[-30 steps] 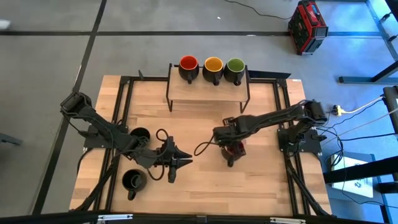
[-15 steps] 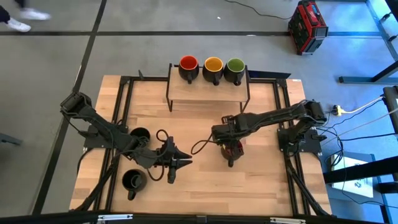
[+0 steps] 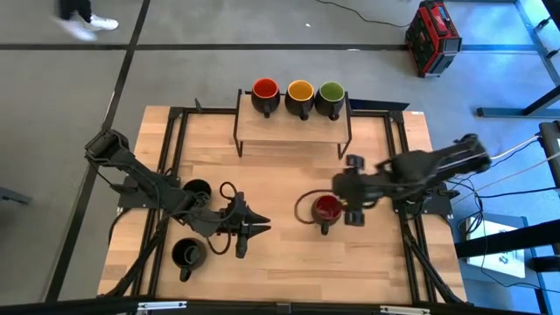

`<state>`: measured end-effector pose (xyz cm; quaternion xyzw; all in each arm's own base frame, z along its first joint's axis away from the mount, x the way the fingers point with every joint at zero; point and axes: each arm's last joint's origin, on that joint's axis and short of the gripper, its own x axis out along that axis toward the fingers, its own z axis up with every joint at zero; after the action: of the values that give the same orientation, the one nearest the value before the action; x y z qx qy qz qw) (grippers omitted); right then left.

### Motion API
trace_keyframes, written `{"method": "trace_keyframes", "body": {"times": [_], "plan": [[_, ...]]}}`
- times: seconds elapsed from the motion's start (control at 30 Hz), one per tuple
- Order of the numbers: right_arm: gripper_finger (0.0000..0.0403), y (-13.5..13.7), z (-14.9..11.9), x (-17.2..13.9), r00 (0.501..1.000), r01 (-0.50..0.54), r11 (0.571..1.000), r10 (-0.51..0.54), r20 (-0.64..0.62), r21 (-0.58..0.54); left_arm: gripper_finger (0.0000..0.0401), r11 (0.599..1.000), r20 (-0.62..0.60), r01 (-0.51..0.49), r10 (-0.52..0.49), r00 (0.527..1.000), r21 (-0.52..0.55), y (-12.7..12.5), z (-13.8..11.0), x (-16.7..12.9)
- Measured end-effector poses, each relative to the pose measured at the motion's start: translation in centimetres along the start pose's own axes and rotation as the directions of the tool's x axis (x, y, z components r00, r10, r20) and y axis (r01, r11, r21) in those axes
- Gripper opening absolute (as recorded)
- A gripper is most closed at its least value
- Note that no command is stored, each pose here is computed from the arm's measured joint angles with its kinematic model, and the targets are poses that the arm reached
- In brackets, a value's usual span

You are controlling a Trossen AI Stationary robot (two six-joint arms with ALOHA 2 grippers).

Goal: Place coffee mugs
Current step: Adjust the mugs on the shelf

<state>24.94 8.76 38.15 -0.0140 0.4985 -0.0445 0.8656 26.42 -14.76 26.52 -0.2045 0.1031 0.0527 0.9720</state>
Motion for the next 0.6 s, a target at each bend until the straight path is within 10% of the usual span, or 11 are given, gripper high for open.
{"method": "trace_keyframes", "body": {"times": [0.33,0.6], "plan": [[0.0193,1.5,-6.4,1.6,0.979,0.127,0.986,-0.143,0.148,0.112,0.0092,0.999,0.079,-0.020,0.023,0.997,-0.036,1.0,3.5,-0.4],[0.0154,-4.6,-3.9,2.5,0.932,0.301,0.945,-0.319,0.170,0.127,0.0092,0.992,0.028,-0.103,0.101,0.994,0.075,3.0,7.8,-3.1]]}}
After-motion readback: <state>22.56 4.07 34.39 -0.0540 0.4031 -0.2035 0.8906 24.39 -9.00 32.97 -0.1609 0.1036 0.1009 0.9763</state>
